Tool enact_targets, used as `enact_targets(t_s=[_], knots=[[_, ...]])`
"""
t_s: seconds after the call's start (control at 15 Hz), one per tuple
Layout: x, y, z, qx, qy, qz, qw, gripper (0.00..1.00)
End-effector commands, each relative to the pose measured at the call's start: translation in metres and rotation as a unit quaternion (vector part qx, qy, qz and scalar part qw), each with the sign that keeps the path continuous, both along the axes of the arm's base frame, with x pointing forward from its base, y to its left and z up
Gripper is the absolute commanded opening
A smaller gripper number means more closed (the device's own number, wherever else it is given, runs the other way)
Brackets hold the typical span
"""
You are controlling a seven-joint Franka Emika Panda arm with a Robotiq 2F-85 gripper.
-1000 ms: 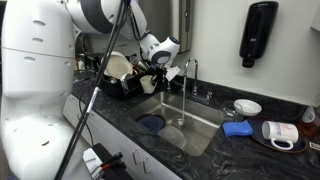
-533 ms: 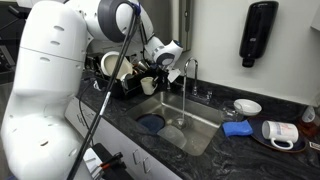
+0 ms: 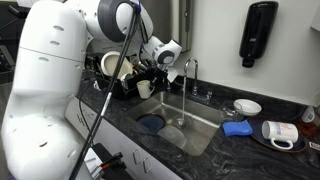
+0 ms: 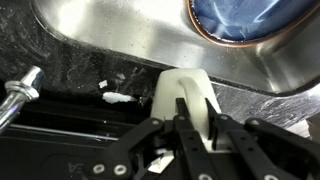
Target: Move the mug to the left side of the sink
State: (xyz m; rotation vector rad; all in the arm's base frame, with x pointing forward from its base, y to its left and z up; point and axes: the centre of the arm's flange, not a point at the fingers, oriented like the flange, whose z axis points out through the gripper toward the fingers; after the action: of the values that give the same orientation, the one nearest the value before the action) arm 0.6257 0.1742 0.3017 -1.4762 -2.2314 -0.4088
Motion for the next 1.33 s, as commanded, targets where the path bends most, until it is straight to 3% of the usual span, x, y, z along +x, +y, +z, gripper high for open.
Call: enact_targets(t_s=[0.0, 0.13, 0.33, 0.53, 0.73, 0.93, 1.07, 1.13, 1.27], knots=[[0.031, 0.025, 0.015, 0.008, 0.006, 0.042, 0.9990, 0.04], [0.031, 0.026, 0.014, 0.011, 0.005, 0.030, 0.9995, 0.04], [0.019, 0.020, 0.014, 0.018, 0.007, -0.061, 0.9979, 0.04], [-0.003, 0.022, 0.014, 0.027, 0.030, -0.162, 0.9860, 0.04], [-0.020, 0.043, 0.013, 0.036, 0.062, -0.245, 0.9667, 0.04], [-0.021, 0.058, 0.002, 0.040, 0.082, -0.303, 0.9487, 0.04], [-0.017, 0.067, 0.000, 0.038, 0.072, -0.323, 0.9428, 0.04], [-0.014, 0.071, 0.003, 0.033, 0.064, -0.328, 0.9420, 0.43], [-0.012, 0.077, 0.011, 0.019, 0.050, -0.335, 0.9407, 0.50]])
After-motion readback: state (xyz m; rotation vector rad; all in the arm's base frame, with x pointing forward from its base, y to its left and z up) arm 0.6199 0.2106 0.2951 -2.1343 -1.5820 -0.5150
